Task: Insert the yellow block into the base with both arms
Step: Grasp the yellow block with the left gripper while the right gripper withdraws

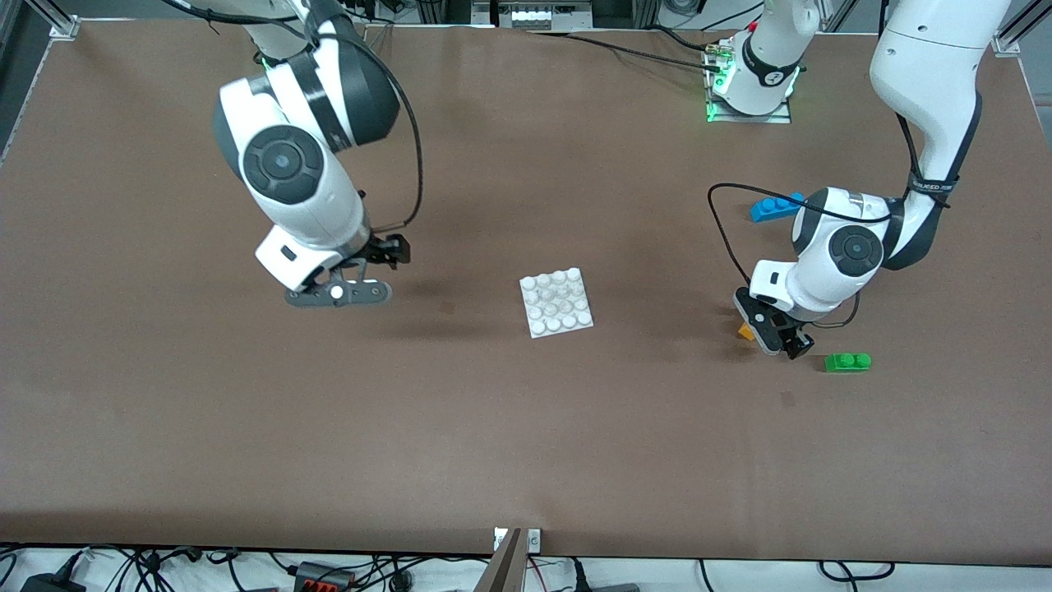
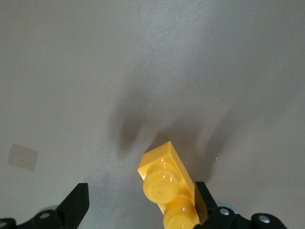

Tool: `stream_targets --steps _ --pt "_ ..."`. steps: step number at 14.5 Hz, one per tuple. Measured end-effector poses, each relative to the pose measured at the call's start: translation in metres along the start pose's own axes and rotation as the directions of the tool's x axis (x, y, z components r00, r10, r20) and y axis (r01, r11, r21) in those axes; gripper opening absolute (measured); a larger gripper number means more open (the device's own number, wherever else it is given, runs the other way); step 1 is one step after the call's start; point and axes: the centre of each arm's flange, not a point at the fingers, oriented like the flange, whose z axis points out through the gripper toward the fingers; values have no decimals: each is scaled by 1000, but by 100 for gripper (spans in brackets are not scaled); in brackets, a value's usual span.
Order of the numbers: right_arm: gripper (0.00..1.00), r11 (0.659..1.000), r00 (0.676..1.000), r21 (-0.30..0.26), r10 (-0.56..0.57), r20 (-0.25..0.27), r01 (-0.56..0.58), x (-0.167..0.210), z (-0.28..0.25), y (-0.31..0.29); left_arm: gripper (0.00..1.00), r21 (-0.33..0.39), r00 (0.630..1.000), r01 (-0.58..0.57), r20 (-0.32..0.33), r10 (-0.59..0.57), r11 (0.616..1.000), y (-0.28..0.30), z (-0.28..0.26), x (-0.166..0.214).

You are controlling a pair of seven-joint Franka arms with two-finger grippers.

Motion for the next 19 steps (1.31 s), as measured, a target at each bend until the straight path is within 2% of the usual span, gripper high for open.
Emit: stream_targets --steps 4,8,12,15,16,19 --pt "100 1000 999 -9 -20 34 20 -23 -41 43 85 -3 1000 0 1 0 1000 0 2 0" --pt "100 1000 998 -12 -1 65 2 -54 -80 80 83 -4 1000 7 2 -7 1000 -1 2 -4" --pt "100 999 995 -39 -32 96 36 -59 -78 108 79 -12 1000 13 7 -12 1000 -1 6 -8" --pt "100 1000 993 -8 -1 120 2 -62 -66 176 77 -31 1000 22 18 -21 999 2 16 -16" --pt "100 1000 995 9 -6 95 5 -63 -64 206 72 -36 1000 23 20 -23 999 4 18 -18" --pt "100 998 998 31 -58 -31 59 -72 -50 280 69 -39 999 24 22 -23 999 5 19 -19"
